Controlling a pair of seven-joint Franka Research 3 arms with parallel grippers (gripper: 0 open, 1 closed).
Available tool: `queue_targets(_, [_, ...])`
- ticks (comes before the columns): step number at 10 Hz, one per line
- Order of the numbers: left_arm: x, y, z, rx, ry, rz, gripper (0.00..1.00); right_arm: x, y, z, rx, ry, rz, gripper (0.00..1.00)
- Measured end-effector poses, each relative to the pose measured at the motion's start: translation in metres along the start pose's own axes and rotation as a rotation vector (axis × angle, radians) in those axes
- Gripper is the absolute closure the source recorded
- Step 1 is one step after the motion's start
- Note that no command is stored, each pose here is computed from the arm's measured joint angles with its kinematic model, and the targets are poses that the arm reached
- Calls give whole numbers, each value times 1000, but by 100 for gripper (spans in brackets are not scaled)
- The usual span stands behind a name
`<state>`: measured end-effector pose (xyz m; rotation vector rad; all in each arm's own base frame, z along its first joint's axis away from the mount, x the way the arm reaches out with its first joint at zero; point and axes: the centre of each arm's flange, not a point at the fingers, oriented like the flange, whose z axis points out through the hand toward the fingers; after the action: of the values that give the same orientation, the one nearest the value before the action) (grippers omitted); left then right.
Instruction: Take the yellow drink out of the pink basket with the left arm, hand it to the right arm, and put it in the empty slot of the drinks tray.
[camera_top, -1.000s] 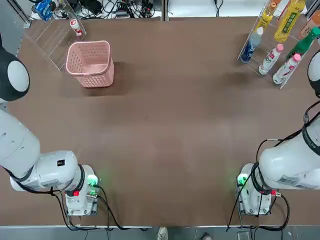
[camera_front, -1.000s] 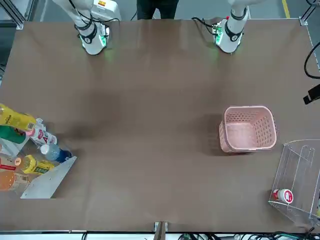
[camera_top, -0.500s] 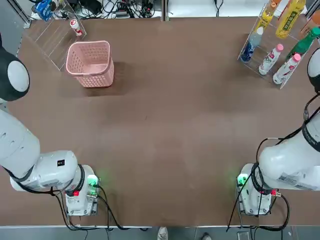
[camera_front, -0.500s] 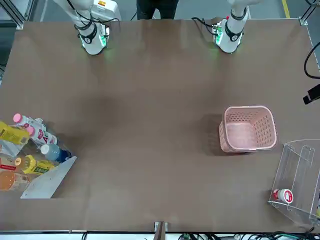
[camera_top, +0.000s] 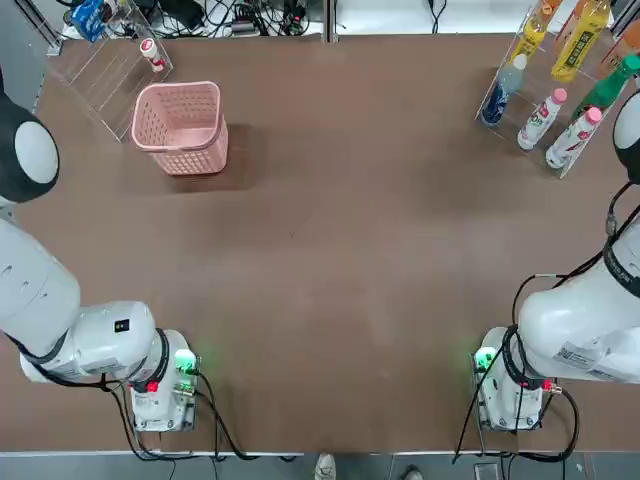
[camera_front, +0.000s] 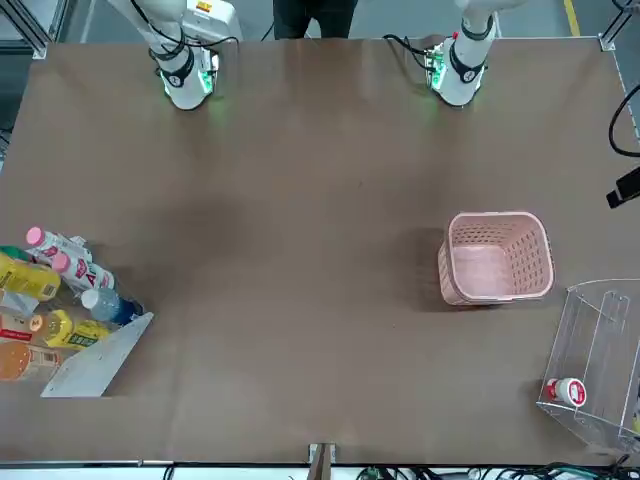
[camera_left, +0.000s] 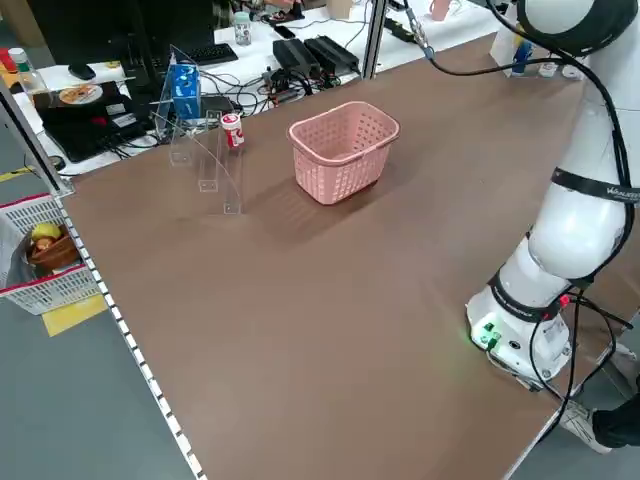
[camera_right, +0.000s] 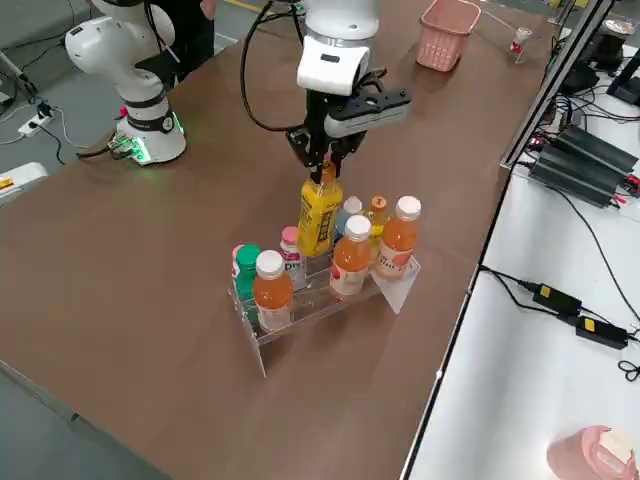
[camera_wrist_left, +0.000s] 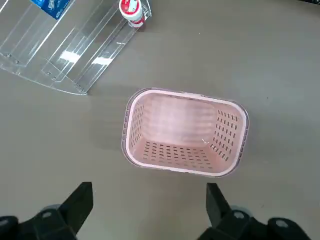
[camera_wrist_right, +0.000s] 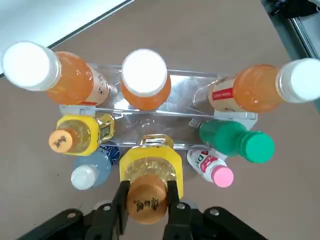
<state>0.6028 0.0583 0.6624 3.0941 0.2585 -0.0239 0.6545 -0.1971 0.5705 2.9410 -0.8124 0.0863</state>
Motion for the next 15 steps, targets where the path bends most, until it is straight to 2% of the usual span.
queue_targets(4, [0, 0, 0, 0, 0, 0, 0, 8, 5, 21, -4, -19, -4, 67])
queue_targets(8, [0, 0, 0, 0, 0, 0, 0, 21, 1, 42, 3, 7, -47, 67])
queue_targets(15, [0, -2, 0, 1, 0, -3, 0, 29, 8, 61, 51, -9, -54, 67])
